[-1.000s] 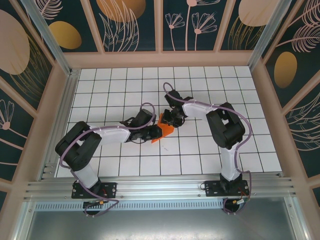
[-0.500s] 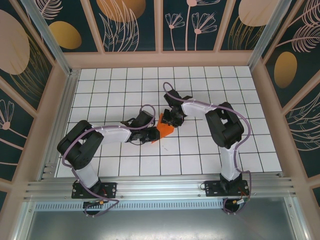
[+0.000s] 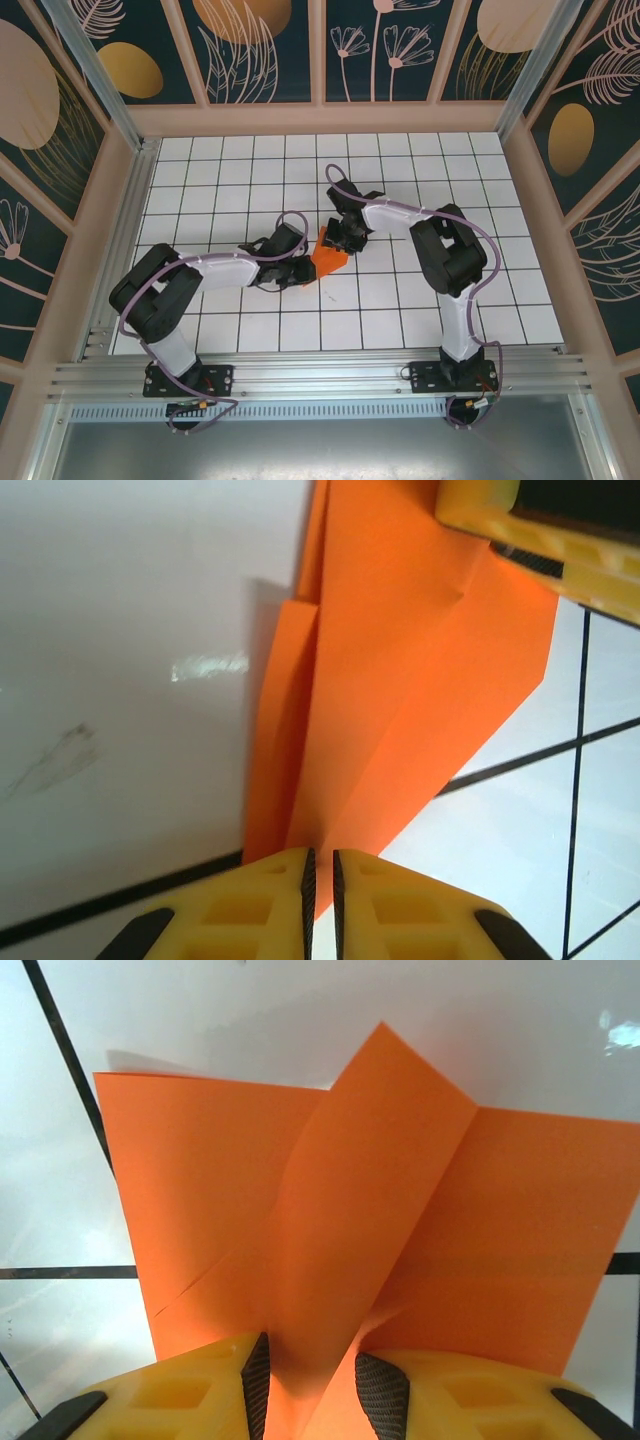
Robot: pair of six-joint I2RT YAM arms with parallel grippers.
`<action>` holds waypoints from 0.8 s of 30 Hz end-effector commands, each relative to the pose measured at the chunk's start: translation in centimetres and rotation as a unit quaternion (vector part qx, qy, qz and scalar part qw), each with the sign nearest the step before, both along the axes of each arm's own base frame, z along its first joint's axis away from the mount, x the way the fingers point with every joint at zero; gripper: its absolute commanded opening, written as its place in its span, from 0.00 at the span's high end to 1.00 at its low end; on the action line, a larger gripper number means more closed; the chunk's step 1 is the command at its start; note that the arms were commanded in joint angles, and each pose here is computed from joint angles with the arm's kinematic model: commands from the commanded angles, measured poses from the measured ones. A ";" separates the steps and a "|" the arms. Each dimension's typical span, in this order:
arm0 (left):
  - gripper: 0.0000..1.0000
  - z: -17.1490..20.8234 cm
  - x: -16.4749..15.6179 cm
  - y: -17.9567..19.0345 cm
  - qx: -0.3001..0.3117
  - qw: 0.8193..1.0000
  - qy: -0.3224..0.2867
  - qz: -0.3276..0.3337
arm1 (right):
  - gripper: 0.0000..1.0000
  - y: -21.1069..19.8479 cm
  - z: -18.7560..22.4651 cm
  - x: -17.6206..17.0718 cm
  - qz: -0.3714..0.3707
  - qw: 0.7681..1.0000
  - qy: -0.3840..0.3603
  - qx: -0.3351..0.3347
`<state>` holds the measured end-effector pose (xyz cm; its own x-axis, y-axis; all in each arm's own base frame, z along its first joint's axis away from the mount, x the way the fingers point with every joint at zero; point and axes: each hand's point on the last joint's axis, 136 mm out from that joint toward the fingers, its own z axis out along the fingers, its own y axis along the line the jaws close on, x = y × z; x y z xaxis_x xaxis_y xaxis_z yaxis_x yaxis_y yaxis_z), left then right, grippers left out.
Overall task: Fold a paper plane with a square sheet of paper (pick it up from the middle)
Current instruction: Fourth fold the wing at the center of the table.
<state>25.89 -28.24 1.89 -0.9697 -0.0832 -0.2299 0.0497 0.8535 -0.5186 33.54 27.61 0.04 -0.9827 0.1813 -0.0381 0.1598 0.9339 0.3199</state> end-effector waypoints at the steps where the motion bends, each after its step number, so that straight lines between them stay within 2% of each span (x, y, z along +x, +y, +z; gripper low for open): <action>1: 0.85 -0.8 -2.7 1.4 0.017 0.999 0.039 -0.020 | 0.62 -11.3 -11.1 -6.1 -0.023 0.962 0.112 -0.248; 4: 0.86 -1.0 -3.7 1.9 0.023 0.998 0.049 -0.032 | 0.62 -11.3 -11.1 -6.0 -0.023 0.962 0.112 -0.248; 7: 0.88 -0.1 -3.0 2.2 0.042 0.998 0.031 -0.034 | 0.62 -11.2 -11.1 -5.9 -0.024 0.963 0.111 -0.246; 11: 0.88 3.1 -2.0 -0.7 -0.041 0.998 0.007 -0.042 | 0.63 -11.2 -11.1 -6.0 -0.024 0.963 0.111 -0.246; 13: 0.87 3.7 -1.5 -1.1 -0.055 0.998 -0.001 -0.034 | 0.63 -11.3 -11.2 -6.1 -0.024 0.962 0.111 -0.247; 24: 0.86 1.7 0.2 -1.9 -0.034 0.999 0.002 -0.018 | 0.63 -11.3 -11.4 -6.2 -0.025 0.962 0.114 -0.248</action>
